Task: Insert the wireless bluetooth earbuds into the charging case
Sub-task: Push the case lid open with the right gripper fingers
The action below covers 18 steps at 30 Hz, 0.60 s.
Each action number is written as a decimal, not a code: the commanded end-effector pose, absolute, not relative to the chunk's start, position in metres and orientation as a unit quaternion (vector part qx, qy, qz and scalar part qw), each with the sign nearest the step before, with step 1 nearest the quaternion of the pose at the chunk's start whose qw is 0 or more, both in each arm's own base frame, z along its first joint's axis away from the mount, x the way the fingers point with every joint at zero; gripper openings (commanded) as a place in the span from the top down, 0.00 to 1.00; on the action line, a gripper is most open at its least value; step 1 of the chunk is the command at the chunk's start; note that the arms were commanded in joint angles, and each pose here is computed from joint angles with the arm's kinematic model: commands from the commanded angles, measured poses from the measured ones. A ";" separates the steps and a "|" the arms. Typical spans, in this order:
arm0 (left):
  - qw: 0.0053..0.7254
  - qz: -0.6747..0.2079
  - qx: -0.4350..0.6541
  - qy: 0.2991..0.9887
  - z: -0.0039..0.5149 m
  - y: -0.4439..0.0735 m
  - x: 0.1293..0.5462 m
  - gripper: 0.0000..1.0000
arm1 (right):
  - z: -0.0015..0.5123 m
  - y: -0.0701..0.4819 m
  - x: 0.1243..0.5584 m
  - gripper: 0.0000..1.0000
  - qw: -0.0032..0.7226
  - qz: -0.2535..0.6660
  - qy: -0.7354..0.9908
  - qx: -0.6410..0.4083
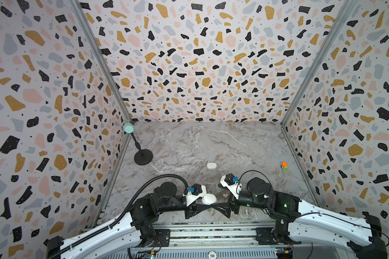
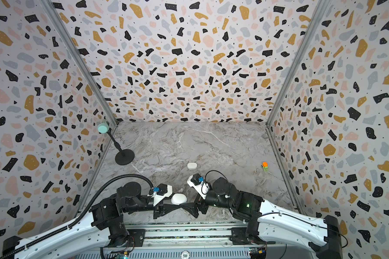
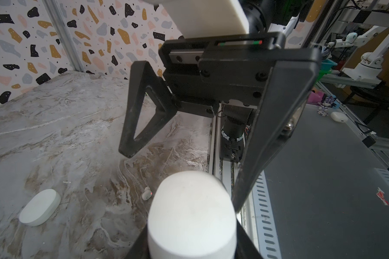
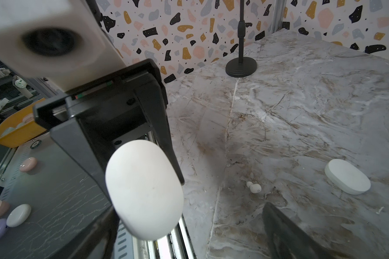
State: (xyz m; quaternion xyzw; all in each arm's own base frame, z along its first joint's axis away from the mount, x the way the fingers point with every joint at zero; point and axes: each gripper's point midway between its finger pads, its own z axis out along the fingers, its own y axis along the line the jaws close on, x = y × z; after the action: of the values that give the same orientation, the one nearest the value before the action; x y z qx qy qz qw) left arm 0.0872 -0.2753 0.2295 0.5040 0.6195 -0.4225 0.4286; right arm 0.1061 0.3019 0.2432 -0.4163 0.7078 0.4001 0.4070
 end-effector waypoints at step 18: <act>0.425 -0.454 0.518 0.587 0.240 -0.279 0.073 1.00 | 0.281 0.292 0.131 0.03 0.455 0.403 0.700 -0.375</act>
State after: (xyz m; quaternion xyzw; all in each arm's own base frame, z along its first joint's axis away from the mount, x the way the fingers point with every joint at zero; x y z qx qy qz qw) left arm 0.0786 -0.2762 0.2291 0.5141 0.6099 -0.4373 0.4154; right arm 0.1359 0.2891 0.2607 -0.3690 0.7206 0.3819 0.4459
